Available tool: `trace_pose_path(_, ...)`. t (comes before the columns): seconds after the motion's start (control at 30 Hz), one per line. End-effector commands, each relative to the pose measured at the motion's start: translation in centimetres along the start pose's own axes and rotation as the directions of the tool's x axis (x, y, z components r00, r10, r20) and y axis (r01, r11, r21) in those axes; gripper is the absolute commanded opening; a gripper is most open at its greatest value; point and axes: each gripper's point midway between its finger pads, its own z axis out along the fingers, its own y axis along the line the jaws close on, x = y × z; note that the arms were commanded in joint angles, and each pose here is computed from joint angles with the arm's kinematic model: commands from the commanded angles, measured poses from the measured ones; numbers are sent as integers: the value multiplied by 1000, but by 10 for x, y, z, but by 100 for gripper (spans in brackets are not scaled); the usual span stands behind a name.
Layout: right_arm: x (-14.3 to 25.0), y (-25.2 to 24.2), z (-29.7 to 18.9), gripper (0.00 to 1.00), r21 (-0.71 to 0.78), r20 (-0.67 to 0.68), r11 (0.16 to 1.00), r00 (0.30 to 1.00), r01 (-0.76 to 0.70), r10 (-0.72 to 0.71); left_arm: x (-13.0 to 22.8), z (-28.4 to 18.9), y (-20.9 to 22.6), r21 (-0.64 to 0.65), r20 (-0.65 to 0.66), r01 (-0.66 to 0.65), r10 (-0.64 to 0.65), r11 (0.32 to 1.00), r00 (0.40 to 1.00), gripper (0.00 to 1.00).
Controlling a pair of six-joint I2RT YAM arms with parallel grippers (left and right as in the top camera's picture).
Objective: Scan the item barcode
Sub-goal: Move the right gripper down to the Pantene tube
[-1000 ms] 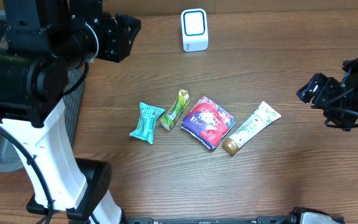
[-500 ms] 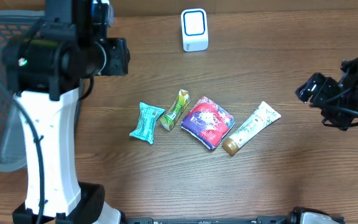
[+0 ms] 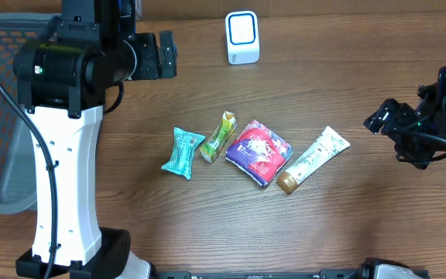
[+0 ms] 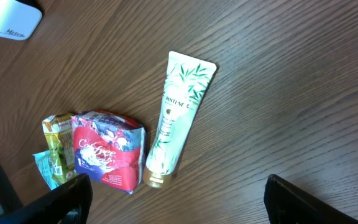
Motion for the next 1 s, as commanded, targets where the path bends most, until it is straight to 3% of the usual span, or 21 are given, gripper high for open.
trace_pose_path(0.0,1,3,-2,89,-15,7,1000,1000,3,-3,1,4,-1,4,-8,7,-7,1000,1000,100)
trace_pose_path(0.4,-1,8,7,89,-29,16,997,997,-75,76,2,5,0,0,-17,6,-6,1000,1000,100)
trace_pose_path(0.57,14,14,41,88,-31,-22,997,997,-77,76,2,5,0,0,-17,6,-6,1000,1000,100)
trace_pose_path(0.83,47,-6,109,86,25,-74,973,970,-228,230,3,5,0,1,-17,6,-6,1000,1000,100)
trace_pose_path(0.97,59,-4,137,77,-8,-72,972,969,-236,235,2,5,0,0,-17,6,-6,1000,1000,100)
